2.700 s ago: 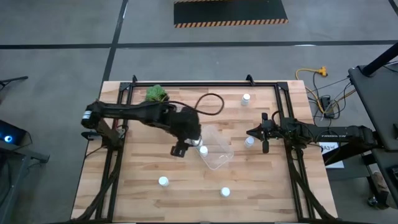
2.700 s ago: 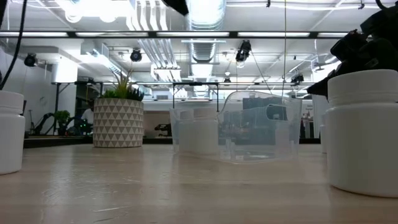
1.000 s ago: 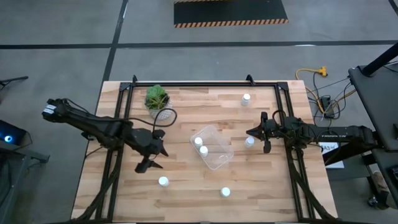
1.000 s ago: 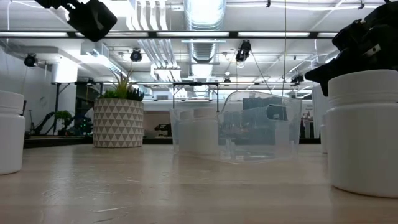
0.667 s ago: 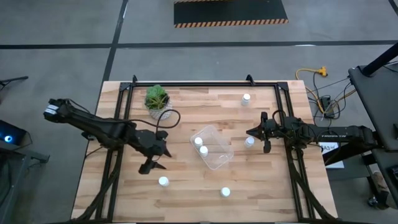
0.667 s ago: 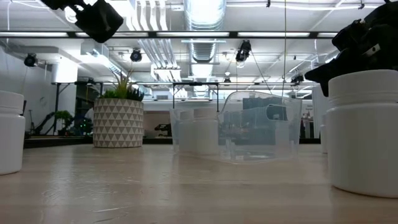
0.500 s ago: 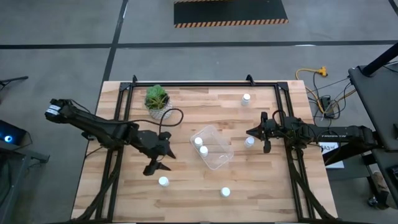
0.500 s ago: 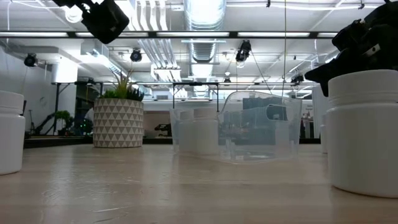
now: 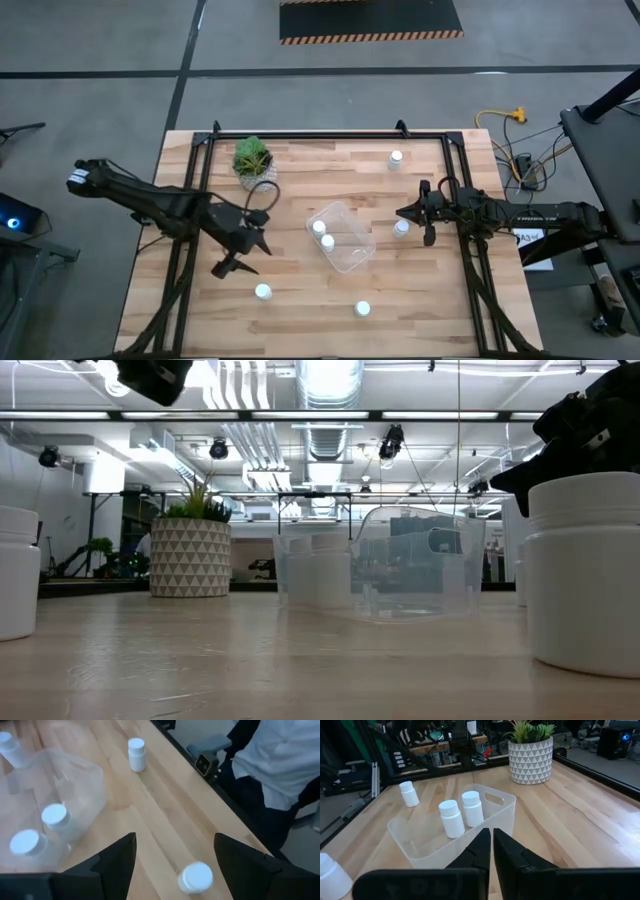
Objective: Pick and place pill bottles into a basket
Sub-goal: Put the white medicine bottle in the transparent bin
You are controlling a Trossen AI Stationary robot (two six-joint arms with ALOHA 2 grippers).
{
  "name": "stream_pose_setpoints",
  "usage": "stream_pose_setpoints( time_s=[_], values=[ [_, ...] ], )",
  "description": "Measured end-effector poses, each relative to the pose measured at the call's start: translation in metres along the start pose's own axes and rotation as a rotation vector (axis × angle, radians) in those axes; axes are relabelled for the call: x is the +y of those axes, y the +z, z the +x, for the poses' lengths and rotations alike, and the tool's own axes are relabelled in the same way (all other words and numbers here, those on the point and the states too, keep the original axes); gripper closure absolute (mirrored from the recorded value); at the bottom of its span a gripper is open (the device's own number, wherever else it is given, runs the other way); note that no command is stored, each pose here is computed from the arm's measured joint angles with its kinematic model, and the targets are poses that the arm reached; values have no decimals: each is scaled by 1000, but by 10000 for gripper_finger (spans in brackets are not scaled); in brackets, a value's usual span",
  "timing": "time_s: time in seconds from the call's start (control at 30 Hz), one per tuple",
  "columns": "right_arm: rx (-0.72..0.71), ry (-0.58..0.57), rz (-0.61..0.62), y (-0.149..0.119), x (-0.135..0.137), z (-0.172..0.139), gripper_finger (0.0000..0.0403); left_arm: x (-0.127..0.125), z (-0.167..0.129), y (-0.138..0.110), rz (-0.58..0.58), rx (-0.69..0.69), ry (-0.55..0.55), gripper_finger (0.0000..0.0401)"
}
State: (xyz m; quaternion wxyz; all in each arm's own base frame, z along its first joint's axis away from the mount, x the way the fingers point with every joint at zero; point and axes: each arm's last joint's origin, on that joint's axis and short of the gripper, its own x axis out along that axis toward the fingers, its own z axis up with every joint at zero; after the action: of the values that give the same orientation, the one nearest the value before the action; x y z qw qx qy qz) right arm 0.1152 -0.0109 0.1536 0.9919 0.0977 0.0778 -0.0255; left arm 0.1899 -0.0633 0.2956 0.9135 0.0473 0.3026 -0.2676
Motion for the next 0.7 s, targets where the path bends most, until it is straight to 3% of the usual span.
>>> stream_pose_setpoints(
  time_s=[0.17, 0.3, 0.47, 0.7],
  values=[
    [-1, -1, 0, 0, 0, 0, 390, -9, -31, -9, 2, -9, 9, 152],
    [-3, 0, -1, 0, 0, 0, 390, -11, -41, -18, 9, -34, 35, 152],
    [-3, 0, -1, 0, 0, 0, 390, -11, -36, -27, 7, -20, 41, 152],
    [-3, 0, 3, 0, 0, 0, 390, -5, -11, -38, -31, 102, 28, 152]
  ],
)
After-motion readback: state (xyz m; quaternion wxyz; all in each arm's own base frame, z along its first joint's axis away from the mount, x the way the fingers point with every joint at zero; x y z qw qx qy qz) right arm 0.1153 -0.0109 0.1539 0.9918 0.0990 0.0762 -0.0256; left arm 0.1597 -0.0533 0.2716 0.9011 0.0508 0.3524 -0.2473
